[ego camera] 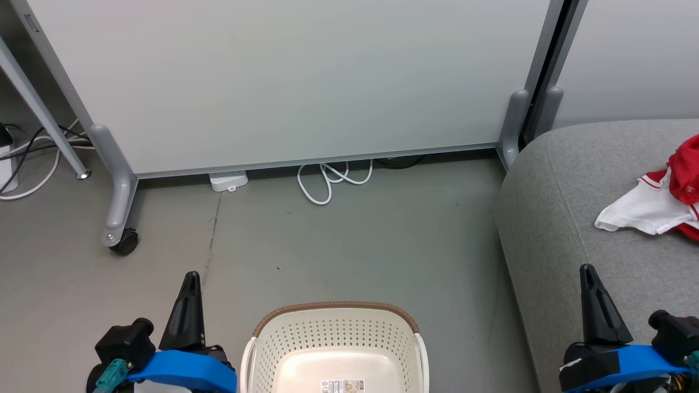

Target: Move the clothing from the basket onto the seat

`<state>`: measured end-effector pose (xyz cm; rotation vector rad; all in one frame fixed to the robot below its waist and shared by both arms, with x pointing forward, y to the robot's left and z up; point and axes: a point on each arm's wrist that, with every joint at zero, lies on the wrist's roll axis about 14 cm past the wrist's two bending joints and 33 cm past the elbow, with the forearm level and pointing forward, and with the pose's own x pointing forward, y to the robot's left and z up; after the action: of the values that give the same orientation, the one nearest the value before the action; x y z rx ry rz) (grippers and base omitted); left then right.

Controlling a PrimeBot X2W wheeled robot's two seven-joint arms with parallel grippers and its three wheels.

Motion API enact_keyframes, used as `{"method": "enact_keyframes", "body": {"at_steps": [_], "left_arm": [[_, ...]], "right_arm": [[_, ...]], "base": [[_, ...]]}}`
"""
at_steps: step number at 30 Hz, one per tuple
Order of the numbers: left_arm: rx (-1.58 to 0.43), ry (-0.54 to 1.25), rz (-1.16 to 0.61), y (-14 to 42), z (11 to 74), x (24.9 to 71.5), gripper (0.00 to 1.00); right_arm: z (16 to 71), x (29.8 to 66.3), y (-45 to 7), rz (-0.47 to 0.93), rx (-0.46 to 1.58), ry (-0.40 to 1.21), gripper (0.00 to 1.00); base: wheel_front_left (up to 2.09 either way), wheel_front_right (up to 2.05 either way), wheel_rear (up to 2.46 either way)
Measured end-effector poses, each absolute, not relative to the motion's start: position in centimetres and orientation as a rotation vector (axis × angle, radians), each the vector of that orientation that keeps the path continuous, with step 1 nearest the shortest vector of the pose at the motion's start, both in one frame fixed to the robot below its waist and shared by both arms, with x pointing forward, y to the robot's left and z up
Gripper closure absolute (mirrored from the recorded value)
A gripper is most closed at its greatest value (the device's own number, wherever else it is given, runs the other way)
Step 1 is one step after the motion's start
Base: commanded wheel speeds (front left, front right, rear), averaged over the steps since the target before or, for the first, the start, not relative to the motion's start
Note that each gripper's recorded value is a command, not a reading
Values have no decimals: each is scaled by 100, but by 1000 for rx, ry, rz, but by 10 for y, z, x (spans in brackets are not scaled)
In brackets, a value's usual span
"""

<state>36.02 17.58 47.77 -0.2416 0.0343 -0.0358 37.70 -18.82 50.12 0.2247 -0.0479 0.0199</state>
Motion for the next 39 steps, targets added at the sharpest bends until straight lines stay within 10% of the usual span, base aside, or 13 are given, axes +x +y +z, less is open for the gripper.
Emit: {"method": "enact_keyframes", "body": {"at_steps": [39], "left_arm": [[-848,62,70,196,480,370,100]], "right_arm": [[493,380,-199,-54,840,14,100]], "base": [[0,0,0]]}}
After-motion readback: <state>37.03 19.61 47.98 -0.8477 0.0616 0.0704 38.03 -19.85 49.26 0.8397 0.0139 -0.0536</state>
